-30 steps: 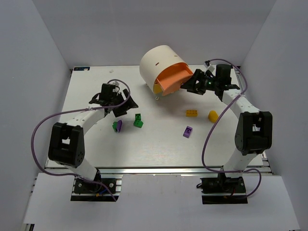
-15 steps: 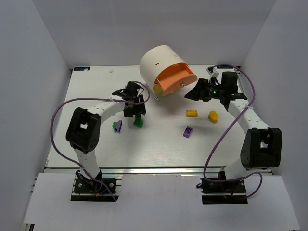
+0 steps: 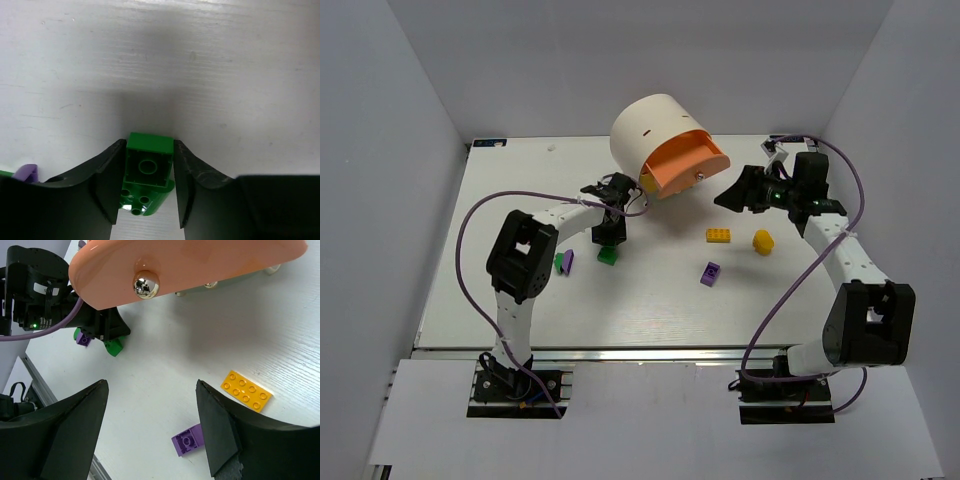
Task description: Sort the legos into containers by color
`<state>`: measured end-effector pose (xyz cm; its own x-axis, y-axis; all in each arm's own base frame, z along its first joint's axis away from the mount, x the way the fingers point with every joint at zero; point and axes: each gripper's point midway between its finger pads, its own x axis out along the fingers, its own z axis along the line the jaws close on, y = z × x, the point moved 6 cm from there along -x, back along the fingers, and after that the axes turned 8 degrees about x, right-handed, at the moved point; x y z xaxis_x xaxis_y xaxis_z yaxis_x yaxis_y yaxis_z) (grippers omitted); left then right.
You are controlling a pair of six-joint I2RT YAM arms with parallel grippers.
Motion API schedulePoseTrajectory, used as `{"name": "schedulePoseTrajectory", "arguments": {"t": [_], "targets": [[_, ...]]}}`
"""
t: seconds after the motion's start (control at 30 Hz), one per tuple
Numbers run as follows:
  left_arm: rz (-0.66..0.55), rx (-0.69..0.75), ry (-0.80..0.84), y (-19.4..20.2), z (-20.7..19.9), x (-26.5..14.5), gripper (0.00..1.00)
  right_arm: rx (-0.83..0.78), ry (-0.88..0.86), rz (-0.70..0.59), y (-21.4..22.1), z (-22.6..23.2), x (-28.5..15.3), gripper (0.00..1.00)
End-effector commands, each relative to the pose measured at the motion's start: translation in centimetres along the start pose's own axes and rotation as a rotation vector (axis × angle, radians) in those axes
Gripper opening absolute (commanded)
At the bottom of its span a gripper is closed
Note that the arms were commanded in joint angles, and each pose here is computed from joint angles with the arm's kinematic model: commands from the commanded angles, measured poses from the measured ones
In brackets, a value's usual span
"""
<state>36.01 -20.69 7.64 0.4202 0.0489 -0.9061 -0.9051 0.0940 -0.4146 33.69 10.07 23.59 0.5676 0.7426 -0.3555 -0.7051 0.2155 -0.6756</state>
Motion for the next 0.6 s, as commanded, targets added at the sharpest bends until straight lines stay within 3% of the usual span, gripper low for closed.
{"name": "schedulePoseTrajectory", "arguments": {"t": [0.0,0.03,0.13,0.23,0.33,0.37,0.47,0.57], "targets": [[-0.033,0.002,-0.031,-0.8,0.2,-1.2,0.50,-0.039,-0.017,-0.022,-0.1,0.5,-0.9,0.76],[-0.042,-0.002,-0.027,-1.0,0.2,-1.6,0.39,-0.044,-0.021,-0.023,-0.1,0.5,-1.0,0.76],[-0.072,-0.018,-0.008,-1.6,0.1,-2.8,0.19,-0.065,-0.035,-0.020,0.0,0.7,-1.2,0.74],[-0.169,-0.055,0.074,-3.3,0.0,-6.3,0.09,-0.127,-0.067,-0.012,0.1,1.2,-1.6,0.69],[-0.335,-0.080,0.218,-4.9,0.0,-11.7,0.05,-0.201,-0.120,0.017,0.8,1.6,-2.0,0.51],[-0.411,-0.082,0.274,-5.6,0.3,-14.7,0.04,-0.235,-0.141,0.028,1.0,1.8,-2.1,0.35],[-0.529,-0.044,0.450,-6.6,-0.7,-18.4,0.04,-0.316,-0.190,0.066,2.1,1.9,-2.5,0.02],[-0.637,-0.017,0.598,-8.5,-1.8,-22.0,0.04,-0.389,-0.237,0.091,3.3,2.1,-2.8,0.00]]}}
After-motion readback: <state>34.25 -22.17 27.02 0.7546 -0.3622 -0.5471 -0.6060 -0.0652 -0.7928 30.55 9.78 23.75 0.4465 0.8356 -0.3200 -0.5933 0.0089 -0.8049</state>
